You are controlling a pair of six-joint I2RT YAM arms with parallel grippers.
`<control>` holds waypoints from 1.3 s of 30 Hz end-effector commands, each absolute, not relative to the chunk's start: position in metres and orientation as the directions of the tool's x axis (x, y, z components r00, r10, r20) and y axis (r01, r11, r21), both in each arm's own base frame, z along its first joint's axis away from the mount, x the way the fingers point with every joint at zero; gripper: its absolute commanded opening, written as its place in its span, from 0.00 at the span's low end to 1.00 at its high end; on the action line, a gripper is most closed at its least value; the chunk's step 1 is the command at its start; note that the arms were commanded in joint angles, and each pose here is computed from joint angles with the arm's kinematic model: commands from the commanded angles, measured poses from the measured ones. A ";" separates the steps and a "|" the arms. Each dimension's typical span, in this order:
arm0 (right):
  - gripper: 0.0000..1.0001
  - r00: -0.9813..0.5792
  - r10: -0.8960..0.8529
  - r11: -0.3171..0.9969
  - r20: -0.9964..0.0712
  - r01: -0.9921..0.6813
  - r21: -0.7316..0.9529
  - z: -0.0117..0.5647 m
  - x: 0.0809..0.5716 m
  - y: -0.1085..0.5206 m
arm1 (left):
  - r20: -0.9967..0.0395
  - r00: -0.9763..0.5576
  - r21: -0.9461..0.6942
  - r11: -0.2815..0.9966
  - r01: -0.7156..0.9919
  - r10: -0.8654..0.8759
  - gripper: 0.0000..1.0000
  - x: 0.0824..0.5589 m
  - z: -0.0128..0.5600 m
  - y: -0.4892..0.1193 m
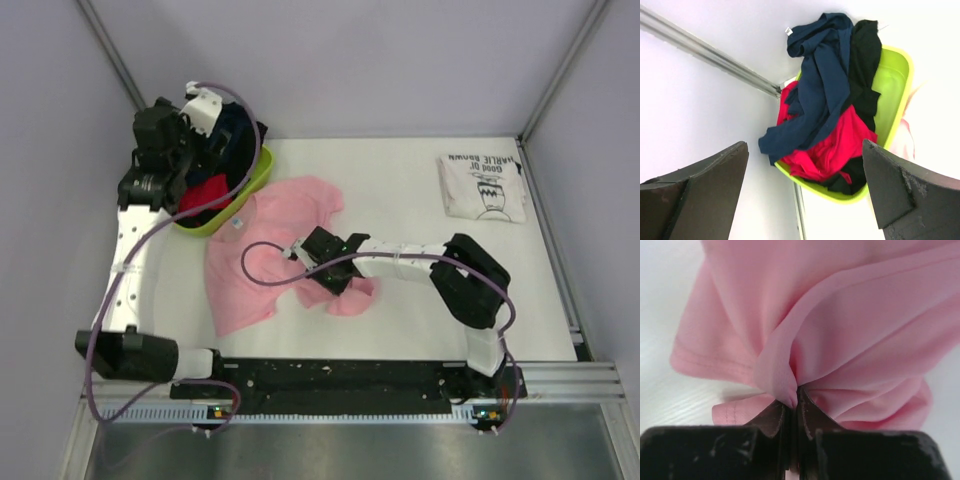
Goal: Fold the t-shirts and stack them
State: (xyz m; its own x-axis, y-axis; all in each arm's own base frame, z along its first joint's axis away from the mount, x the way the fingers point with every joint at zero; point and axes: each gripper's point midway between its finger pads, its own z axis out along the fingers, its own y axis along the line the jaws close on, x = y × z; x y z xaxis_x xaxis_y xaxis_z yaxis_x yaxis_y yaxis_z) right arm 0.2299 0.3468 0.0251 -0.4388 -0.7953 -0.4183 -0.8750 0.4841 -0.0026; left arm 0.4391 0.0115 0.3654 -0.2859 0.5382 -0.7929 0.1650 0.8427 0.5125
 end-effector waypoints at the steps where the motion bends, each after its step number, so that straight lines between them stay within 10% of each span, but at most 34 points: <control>1: 0.00 -0.456 -0.865 0.502 -0.208 -0.780 -0.374 0.038 0.265 0.236 | -0.797 -0.310 0.451 0.852 0.266 0.519 0.99 0.397 0.333 -0.002; 4: 0.00 -0.632 -0.731 0.652 -0.255 -0.539 -0.533 0.081 0.344 0.155 | -0.781 -0.343 0.430 0.848 0.310 0.521 0.99 0.372 0.323 -0.005; 8: 0.00 -0.659 -0.493 0.850 -0.568 -0.226 -0.476 0.162 0.473 0.136 | -0.768 -0.375 0.396 0.844 0.361 0.520 0.99 0.356 0.307 -0.011; 13: 0.04 -0.192 -0.496 0.772 -0.847 -0.544 -0.329 0.267 0.522 0.305 | -0.773 -0.382 0.376 0.850 0.368 0.507 0.99 0.350 0.301 -0.013; 17: 0.98 0.015 -0.536 0.591 -0.844 -0.707 -0.388 0.280 0.478 0.372 | -0.771 -0.389 0.369 0.851 0.372 0.505 0.99 0.349 0.292 -0.014; 25: 0.99 -0.126 -0.389 0.711 -0.913 -0.671 -0.211 0.275 0.442 0.312 | -0.778 -0.406 0.323 0.859 0.399 0.480 0.99 0.357 0.276 -0.021; 39: 0.92 -0.592 -0.576 0.763 -0.564 -0.637 -0.110 0.060 0.472 0.296 | -0.772 -0.407 0.331 0.855 0.399 0.489 0.99 0.353 0.270 -0.020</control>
